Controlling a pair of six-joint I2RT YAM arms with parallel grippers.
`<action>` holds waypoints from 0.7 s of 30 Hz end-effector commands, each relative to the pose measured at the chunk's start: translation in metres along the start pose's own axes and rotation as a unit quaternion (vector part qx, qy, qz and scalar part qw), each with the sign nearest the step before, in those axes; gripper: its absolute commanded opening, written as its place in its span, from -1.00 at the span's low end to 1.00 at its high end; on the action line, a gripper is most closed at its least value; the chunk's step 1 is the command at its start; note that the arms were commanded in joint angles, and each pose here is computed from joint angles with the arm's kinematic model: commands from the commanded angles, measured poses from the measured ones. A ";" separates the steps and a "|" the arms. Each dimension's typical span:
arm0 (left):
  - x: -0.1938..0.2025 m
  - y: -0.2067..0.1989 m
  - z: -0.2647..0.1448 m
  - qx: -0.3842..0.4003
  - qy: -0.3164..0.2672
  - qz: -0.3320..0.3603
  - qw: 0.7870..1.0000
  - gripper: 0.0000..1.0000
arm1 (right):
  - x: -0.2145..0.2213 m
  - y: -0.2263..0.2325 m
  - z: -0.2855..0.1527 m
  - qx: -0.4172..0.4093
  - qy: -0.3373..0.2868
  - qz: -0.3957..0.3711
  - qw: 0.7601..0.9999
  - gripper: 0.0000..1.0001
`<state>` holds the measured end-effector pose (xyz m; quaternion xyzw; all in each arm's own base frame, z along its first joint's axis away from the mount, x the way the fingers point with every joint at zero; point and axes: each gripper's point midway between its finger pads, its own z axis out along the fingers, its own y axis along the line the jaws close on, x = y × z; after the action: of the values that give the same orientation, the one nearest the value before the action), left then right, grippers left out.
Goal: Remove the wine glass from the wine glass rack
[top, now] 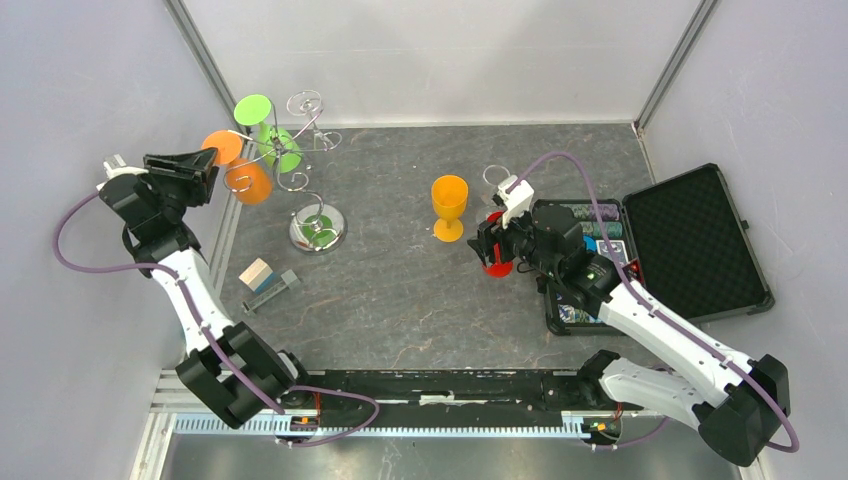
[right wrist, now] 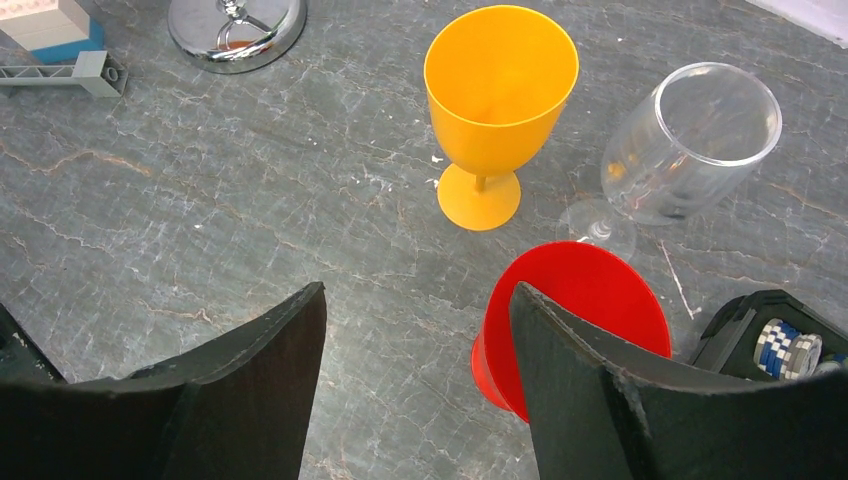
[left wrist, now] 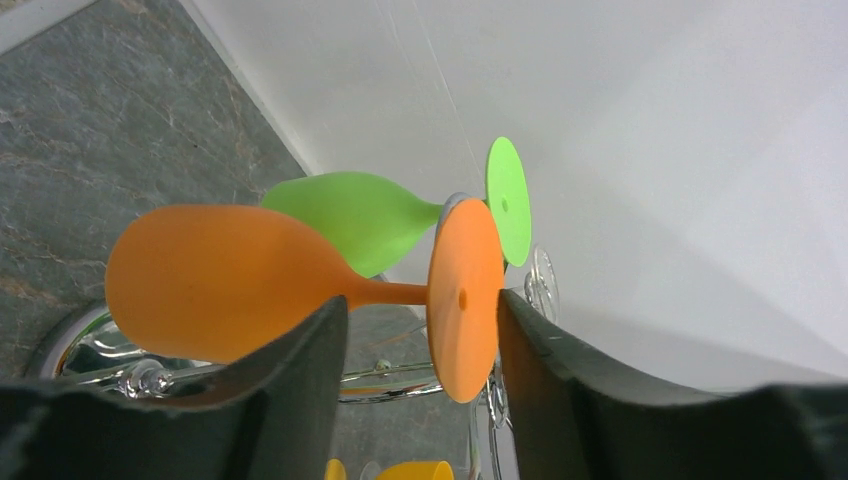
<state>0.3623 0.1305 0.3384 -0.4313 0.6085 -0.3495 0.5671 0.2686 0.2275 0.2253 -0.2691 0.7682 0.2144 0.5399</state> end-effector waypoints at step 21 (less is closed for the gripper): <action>-0.008 -0.039 -0.011 0.021 -0.019 -0.017 0.999 -0.95 | -0.016 0.000 -0.003 -0.004 -0.039 -0.005 0.999 0.46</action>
<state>0.3614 0.1289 0.3506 -0.4386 0.6008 -0.3583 0.5642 0.2689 0.2271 0.2218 -0.2700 0.7681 0.2124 0.5403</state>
